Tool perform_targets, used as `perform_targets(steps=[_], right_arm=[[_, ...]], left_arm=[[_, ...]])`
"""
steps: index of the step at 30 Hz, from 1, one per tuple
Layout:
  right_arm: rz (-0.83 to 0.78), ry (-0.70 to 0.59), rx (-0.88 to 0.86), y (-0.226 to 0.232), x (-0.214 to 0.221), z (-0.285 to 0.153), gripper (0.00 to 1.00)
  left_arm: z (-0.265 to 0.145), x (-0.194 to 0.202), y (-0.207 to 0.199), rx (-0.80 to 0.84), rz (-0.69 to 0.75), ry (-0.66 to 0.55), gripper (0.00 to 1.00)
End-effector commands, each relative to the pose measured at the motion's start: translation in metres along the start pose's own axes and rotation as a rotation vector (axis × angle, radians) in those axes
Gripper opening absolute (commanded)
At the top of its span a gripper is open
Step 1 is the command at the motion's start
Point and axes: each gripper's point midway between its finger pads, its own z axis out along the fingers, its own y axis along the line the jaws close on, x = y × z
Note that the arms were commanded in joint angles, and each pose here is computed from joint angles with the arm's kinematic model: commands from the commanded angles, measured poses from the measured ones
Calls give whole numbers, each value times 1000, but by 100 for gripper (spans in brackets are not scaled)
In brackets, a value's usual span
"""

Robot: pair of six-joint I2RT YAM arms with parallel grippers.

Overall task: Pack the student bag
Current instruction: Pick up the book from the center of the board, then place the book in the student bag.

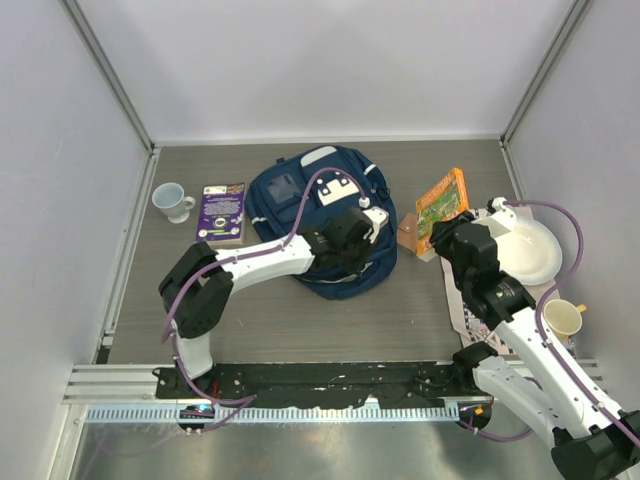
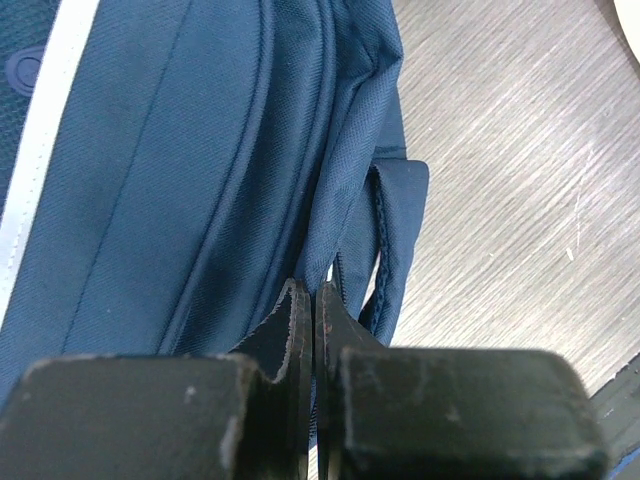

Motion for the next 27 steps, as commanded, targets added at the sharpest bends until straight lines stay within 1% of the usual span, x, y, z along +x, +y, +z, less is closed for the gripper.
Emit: perform_targets(steps=[1,5,8,12,15,17,18,19,22,23,25,27], right_arm=[[78,-91,-66,22,-34,-7,1],[85,-64,-61,18,-28,-10,1],[95,-47,-53,14,-24,-12,1],[127,-17,-79,15,-17,-17,1],[175,45,-127,24,-5,-20,1],[204,109,-166,31,9,-23,1],[257,136,-186,37,13,-24,1],[274,227,-245,44,34,-29,1],[393,282,-391,69,47,-31,1],[405,336,-455,79,54,-38,1],[443,352,-513,88,58,-38,1],[447,383,-546,94,63,-40,1]], left_arm=[[-31,-42,9,-78,-19,-144,0],[-60,-69,25,-155,-46,-234,0],[-89,-94,39,-212,-82,-314,0],[-128,-126,48,-235,-117,-420,0],[-150,-146,51,-246,-129,-484,0],[-167,-161,50,-245,-137,-535,0],[-172,-166,48,-238,-138,-551,0],[-177,-171,47,-232,-143,-570,0],[-183,-181,38,-190,-150,-591,0],[-183,-183,36,-182,-152,-594,0],[-182,-184,35,-175,-161,-599,0],[-182,-185,33,-161,-164,-602,0]])
